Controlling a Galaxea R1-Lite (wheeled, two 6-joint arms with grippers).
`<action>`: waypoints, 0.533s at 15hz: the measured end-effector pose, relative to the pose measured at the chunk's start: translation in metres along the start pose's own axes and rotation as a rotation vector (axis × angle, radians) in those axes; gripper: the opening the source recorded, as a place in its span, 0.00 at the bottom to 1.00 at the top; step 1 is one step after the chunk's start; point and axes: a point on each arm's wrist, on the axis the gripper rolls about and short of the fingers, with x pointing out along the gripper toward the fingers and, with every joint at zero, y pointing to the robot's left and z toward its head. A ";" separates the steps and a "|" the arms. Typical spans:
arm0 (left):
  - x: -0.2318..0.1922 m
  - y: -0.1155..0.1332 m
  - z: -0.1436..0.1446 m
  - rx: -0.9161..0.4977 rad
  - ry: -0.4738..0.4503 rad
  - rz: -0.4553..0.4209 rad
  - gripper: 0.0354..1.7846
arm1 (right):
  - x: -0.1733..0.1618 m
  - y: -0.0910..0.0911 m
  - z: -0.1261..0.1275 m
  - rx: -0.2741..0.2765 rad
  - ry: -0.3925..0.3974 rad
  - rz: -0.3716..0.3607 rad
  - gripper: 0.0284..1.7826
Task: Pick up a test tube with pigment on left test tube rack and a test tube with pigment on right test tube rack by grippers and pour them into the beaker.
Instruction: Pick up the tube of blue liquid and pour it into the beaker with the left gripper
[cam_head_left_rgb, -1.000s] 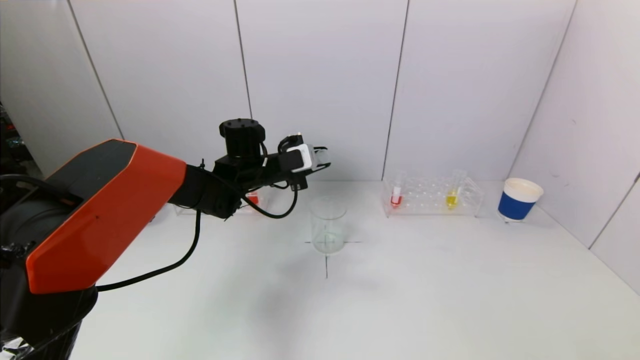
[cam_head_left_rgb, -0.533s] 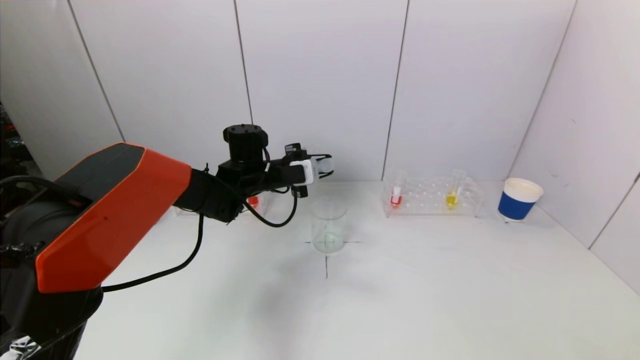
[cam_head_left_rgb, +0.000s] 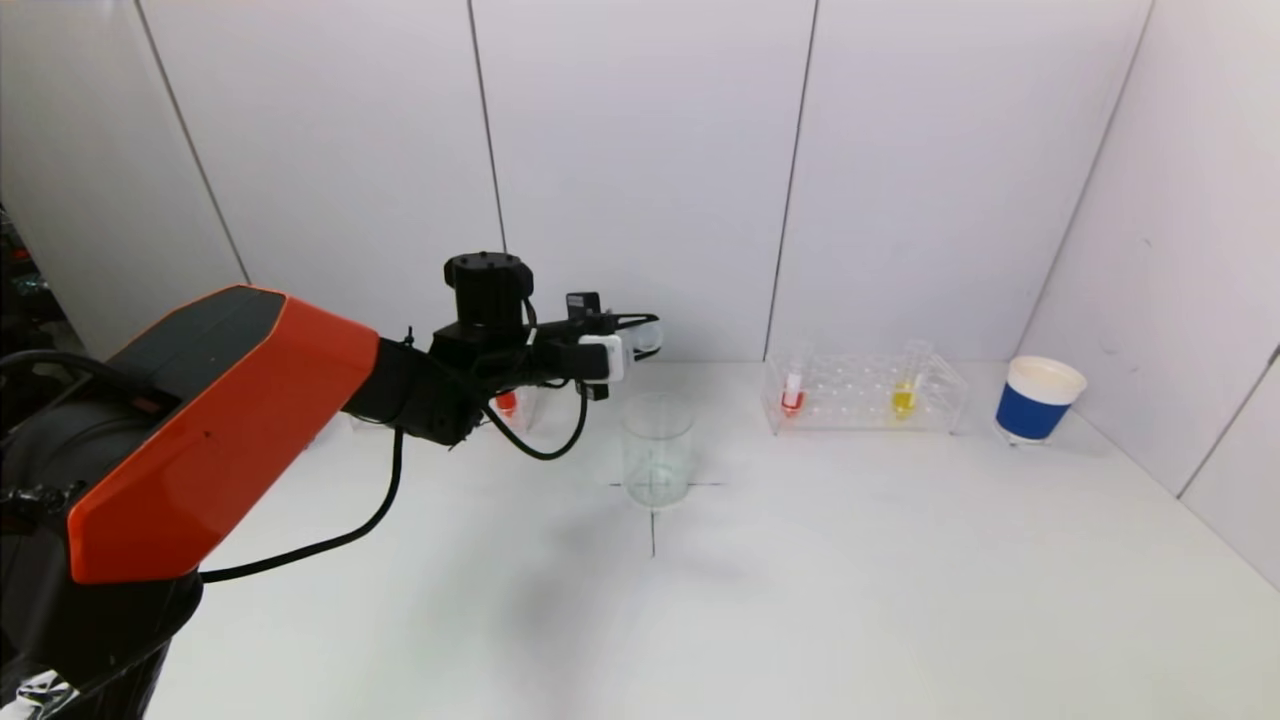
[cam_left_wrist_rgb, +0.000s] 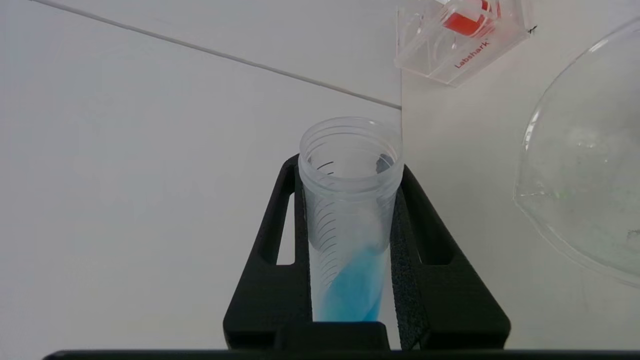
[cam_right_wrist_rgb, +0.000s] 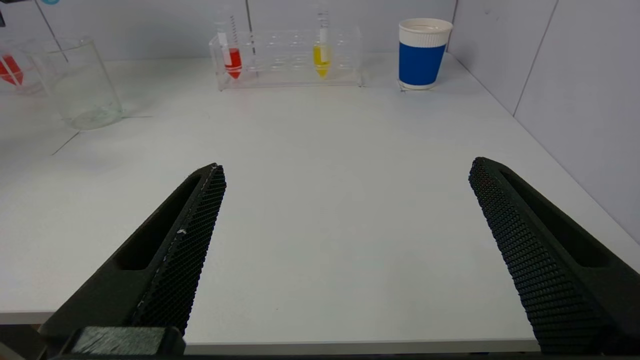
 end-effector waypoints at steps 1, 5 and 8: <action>-0.002 0.000 -0.001 0.011 0.017 -0.014 0.24 | 0.000 0.000 0.000 0.000 0.000 0.000 0.99; -0.002 0.010 0.001 0.036 0.050 -0.023 0.24 | 0.000 0.000 0.000 0.000 0.000 0.000 0.99; -0.002 0.015 0.002 0.092 0.051 -0.023 0.24 | 0.000 0.000 0.000 0.000 0.000 0.000 0.99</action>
